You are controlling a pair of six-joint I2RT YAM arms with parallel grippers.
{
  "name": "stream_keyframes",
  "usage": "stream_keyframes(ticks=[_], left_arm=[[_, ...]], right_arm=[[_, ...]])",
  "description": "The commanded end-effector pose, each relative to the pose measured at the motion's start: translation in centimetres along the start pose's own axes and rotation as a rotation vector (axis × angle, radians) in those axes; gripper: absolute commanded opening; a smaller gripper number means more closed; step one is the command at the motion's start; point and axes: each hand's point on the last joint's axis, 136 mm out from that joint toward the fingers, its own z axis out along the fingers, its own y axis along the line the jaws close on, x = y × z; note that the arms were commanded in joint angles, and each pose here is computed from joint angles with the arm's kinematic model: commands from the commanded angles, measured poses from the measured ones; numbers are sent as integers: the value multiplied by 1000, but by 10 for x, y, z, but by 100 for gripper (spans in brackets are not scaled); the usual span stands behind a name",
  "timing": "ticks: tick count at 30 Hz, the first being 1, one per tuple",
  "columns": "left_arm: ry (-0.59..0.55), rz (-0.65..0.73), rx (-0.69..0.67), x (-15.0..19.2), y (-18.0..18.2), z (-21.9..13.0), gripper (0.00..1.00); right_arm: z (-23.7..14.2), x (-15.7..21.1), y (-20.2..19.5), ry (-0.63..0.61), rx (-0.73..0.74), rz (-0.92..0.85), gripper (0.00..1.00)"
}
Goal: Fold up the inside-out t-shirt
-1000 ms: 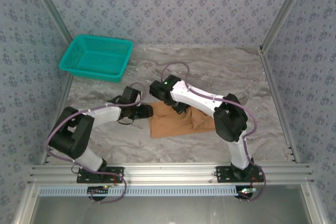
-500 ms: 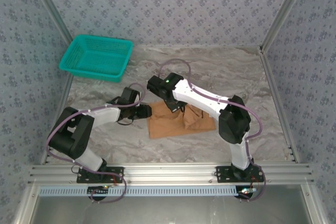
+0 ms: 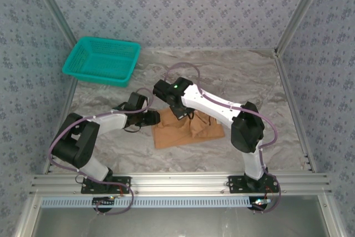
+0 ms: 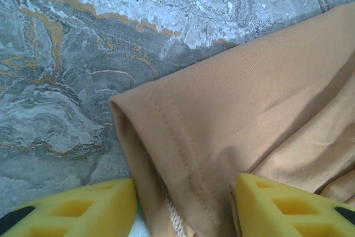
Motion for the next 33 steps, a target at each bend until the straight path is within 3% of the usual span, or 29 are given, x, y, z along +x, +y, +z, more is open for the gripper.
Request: stream_keyframes(ticks=[1, 16, 25, 29, 33], left_arm=[[72, 8, 24, 23, 3, 22, 52], [74, 10, 27, 23, 3, 22, 49], [63, 8, 18, 22, 4, 20, 50], [41, -4, 5, 19, 6, 14, 54], [1, -25, -13, 11, 9, 5, 59]], right_arm=[[-28, -8, -1, -65, -47, 13, 0], [-37, -11, 17, -83, -112, 5, 0], [2, -5, 49, -24, -209, 15, 0], [15, -12, 73, -50, -325, 49, 11], [-2, -23, 91, -129, -493, 80, 24]])
